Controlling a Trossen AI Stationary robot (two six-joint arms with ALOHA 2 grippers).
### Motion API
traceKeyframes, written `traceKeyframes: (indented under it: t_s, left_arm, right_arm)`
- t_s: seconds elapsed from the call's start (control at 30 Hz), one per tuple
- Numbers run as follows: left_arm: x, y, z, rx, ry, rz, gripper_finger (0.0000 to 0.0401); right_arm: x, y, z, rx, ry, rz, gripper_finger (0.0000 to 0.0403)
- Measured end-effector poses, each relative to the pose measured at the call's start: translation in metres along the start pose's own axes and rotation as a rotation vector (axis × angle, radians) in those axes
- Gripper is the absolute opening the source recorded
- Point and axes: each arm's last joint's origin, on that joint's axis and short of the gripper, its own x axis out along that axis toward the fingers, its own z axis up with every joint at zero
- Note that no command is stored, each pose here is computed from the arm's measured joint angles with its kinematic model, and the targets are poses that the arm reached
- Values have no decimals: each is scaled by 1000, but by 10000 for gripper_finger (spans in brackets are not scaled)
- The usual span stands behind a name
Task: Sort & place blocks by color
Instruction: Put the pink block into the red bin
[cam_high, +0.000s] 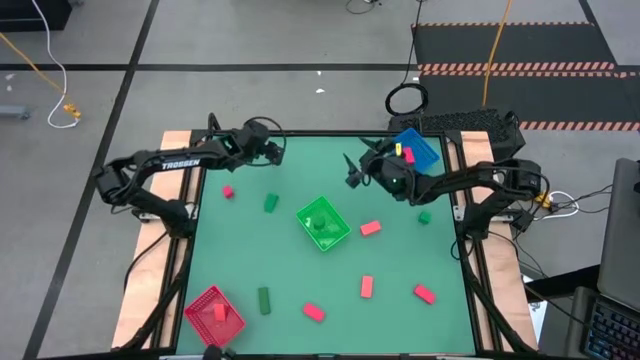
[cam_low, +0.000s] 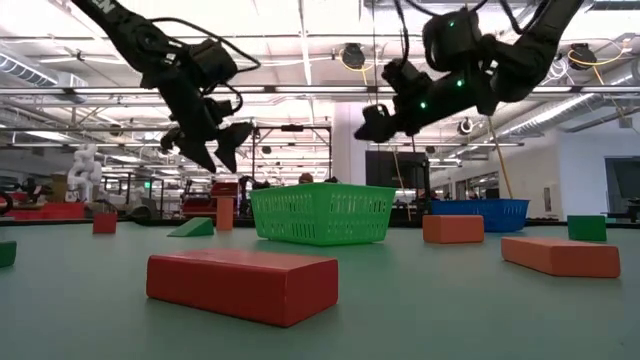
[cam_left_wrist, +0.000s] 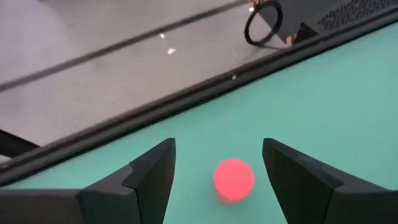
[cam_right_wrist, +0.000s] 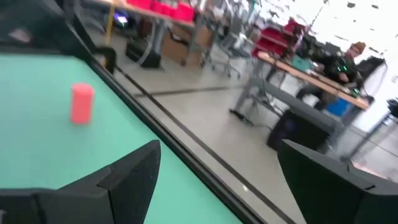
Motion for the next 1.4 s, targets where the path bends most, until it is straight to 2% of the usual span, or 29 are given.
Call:
traceKeyframes:
  t_s: [0.33, 0.8, 1.27, 1.4]
  left_arm:
    - [15, 0, -3, -9, 66, -99, 243]
    - [50, -12, -11, 66, 322, -24, 243]
    - [53, -13, -12, 69, 334, -15, 243]
    - [53, -12, -12, 76, 330, 1, 214]
  right_arm:
    - [-11, 16, 8, 12, -55, 72, 315]
    - [-12, 17, 8, 14, -56, 76, 315]
    - [-11, 16, 8, 12, -55, 73, 315]
    - [-11, 16, 8, 14, -55, 73, 315]
